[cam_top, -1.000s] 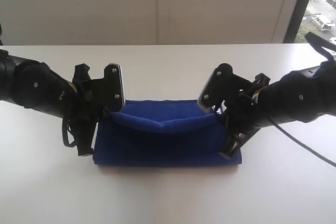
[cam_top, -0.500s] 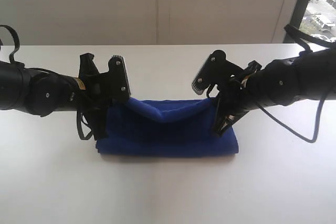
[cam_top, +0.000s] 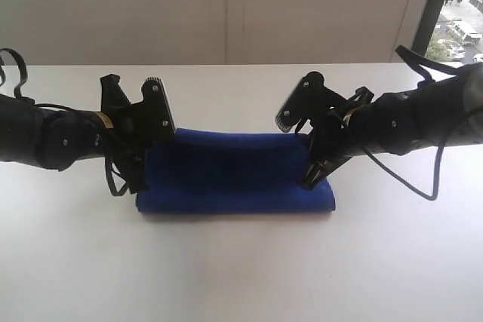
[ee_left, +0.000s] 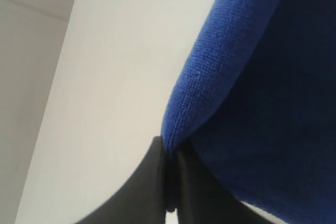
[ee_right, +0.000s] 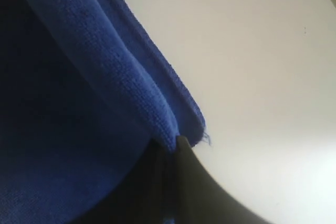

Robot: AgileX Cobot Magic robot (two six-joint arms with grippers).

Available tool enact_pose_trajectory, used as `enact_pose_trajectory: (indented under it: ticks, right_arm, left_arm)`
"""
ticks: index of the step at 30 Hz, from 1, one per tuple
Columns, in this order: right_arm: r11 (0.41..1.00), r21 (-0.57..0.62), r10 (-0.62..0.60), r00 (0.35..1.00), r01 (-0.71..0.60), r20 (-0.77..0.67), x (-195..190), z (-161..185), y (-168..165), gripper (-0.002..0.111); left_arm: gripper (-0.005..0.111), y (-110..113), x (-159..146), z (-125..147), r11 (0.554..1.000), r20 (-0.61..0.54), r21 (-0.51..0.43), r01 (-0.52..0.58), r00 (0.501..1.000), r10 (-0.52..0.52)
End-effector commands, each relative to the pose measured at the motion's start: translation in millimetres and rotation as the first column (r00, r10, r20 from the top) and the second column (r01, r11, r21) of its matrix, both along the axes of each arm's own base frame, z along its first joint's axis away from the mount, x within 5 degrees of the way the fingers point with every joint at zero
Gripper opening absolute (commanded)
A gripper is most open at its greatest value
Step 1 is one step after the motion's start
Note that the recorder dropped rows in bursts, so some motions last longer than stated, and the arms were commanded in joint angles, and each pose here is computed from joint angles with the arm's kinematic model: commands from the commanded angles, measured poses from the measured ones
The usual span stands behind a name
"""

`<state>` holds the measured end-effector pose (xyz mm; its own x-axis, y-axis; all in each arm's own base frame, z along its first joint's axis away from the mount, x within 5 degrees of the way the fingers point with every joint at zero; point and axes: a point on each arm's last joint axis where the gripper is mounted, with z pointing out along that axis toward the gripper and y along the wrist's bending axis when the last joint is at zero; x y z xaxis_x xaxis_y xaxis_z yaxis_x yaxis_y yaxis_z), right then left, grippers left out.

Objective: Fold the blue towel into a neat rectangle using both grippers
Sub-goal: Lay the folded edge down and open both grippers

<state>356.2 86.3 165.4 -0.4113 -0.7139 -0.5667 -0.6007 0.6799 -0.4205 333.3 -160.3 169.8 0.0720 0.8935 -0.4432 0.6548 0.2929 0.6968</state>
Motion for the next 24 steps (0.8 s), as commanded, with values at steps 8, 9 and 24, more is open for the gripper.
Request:
enact_pose_trajectory:
  ticks: [8,9,24]
  right_arm:
    - [0.999,0.019,-0.041,0.997,0.04,0.07,12,-8,-9,0.0]
    - [0.999,0.018,-0.041,0.997,0.04,0.068,12,-10,-8,0.0]
    - [0.99,0.082,-0.126,0.985,0.116,0.12,23,-30,-10,0.003]
  left_arm:
    - [0.0,-1,9,-29,1.0,0.013,-0.009,-0.024,1.0,0.024]
    - [0.0,-1,10,-31,1.0,0.017,-0.01,-0.024,1.0,0.025]
    - [0.04,-1,16,-47,0.996,0.044,-0.045,-0.076,0.996,0.078]
